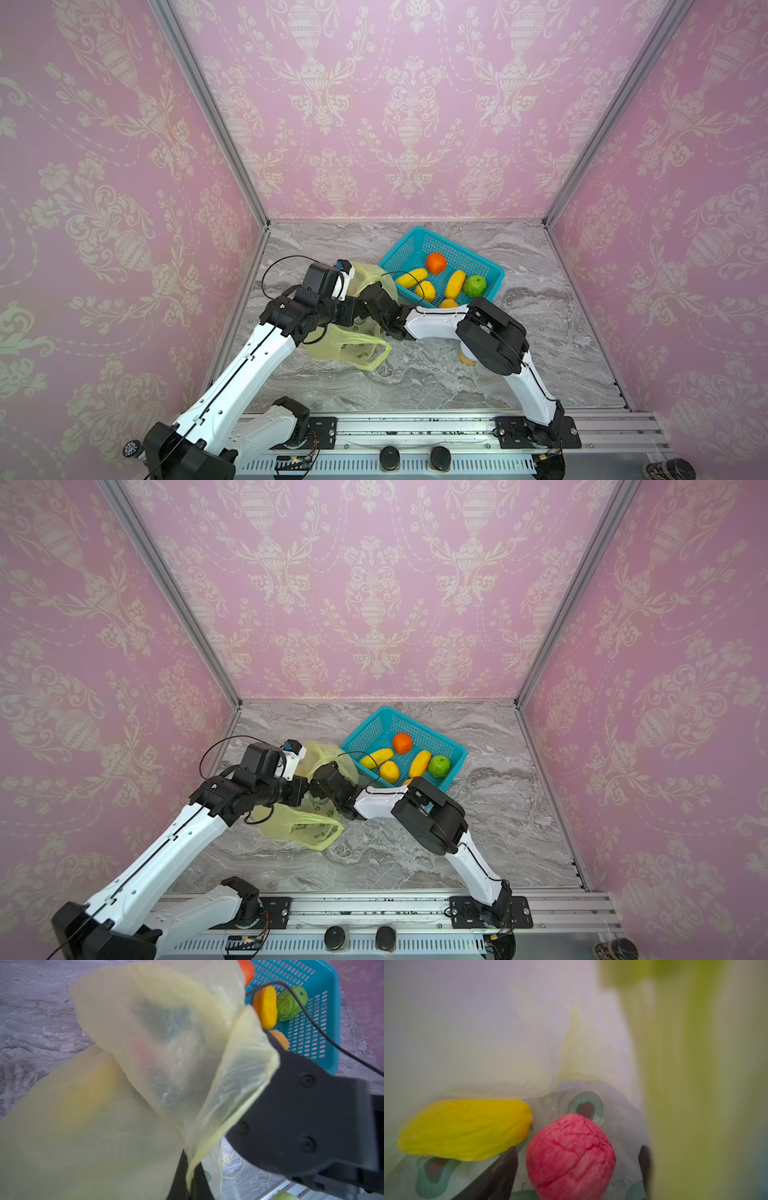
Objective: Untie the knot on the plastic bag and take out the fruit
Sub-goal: 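Reach the right gripper down into the bag toward the pink-red fruit, then grasp the pink-red fruit with the right gripper while the left holds the bag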
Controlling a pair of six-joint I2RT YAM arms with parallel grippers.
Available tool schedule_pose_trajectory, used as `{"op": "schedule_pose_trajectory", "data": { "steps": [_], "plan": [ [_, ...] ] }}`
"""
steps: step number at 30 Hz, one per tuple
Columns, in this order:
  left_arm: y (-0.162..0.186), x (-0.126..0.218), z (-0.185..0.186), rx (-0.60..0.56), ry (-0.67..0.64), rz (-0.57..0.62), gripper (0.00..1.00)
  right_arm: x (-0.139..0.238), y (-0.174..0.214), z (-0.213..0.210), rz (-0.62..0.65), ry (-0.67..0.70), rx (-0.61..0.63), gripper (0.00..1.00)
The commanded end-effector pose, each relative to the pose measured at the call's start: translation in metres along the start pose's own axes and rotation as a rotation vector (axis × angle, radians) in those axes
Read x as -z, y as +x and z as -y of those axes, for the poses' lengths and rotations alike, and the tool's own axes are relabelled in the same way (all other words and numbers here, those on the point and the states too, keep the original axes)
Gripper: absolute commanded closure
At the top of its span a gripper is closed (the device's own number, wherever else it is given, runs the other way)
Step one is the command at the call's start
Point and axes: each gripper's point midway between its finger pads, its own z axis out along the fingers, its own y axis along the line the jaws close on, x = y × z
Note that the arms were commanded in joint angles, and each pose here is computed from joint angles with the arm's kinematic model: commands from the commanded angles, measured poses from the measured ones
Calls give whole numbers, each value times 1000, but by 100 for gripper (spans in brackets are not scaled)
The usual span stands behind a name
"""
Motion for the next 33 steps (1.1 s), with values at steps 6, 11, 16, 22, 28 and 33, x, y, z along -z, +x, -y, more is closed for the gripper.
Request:
{"op": "schedule_pose_trajectory", "data": {
  "steps": [6,11,16,22,28,33],
  "plan": [
    [4,1,1,-38,-19,-9,100,-8,24,2,-78,4,-32,47],
    [3,1,-15,-24,-98,-11,100,20,9,-1,-3,-76,-28,66],
    [1,3,-29,8,-144,-5,100,59,3,2,85,-144,-15,76],
    [1,2,-31,19,-146,-8,100,80,4,-4,126,-215,6,78],
    [2,-1,-15,14,-49,-13,100,42,4,18,69,2,-57,16],
    [4,-3,4,-22,27,-21,100,3,4,20,-5,108,-112,4]
  ]
}}
